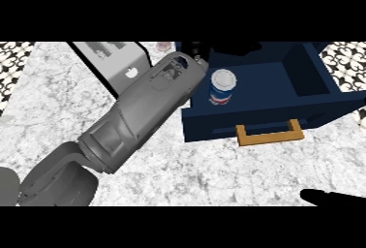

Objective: Pick up the can, place it into the drawer and close the drawer

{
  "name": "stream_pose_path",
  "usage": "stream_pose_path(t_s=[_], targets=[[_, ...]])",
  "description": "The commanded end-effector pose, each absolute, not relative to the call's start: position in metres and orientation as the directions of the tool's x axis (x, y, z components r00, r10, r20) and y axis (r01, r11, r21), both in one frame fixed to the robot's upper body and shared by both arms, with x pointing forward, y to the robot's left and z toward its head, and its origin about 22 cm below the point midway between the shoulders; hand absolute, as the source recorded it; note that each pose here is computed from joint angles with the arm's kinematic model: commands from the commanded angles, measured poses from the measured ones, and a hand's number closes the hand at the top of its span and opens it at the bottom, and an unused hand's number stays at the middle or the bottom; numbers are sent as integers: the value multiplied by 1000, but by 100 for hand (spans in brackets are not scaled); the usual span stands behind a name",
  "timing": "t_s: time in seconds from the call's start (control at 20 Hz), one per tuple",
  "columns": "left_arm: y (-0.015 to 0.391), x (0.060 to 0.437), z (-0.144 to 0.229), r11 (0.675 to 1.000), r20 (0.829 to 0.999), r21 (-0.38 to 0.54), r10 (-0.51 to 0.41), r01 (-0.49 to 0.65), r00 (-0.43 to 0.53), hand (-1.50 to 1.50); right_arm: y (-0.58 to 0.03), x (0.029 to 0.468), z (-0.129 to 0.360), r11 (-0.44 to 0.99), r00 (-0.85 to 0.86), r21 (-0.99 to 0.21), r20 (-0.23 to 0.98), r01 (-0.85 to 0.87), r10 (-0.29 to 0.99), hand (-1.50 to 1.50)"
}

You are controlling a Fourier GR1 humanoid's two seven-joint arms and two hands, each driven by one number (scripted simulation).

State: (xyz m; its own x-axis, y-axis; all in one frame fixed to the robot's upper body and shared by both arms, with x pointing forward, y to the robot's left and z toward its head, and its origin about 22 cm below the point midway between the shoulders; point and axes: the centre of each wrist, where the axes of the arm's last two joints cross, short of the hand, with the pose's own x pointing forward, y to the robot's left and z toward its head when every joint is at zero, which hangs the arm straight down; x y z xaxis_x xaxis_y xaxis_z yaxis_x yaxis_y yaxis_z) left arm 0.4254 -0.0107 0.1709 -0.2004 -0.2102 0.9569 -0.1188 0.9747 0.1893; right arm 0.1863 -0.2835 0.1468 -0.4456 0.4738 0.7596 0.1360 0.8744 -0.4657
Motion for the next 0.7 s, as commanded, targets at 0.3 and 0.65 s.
stream_pose_path(t_s=[0.3,0.65], targets=[[-19,421,183,981,953,144,-173,-129,-249,-150,-266,210,146,612,-401,-761,502,217,766,-150],[-19,422,185,980,960,147,-174,-132,-222,-150,-241,239,116,431,-357,-878,343,206,869,-150]])
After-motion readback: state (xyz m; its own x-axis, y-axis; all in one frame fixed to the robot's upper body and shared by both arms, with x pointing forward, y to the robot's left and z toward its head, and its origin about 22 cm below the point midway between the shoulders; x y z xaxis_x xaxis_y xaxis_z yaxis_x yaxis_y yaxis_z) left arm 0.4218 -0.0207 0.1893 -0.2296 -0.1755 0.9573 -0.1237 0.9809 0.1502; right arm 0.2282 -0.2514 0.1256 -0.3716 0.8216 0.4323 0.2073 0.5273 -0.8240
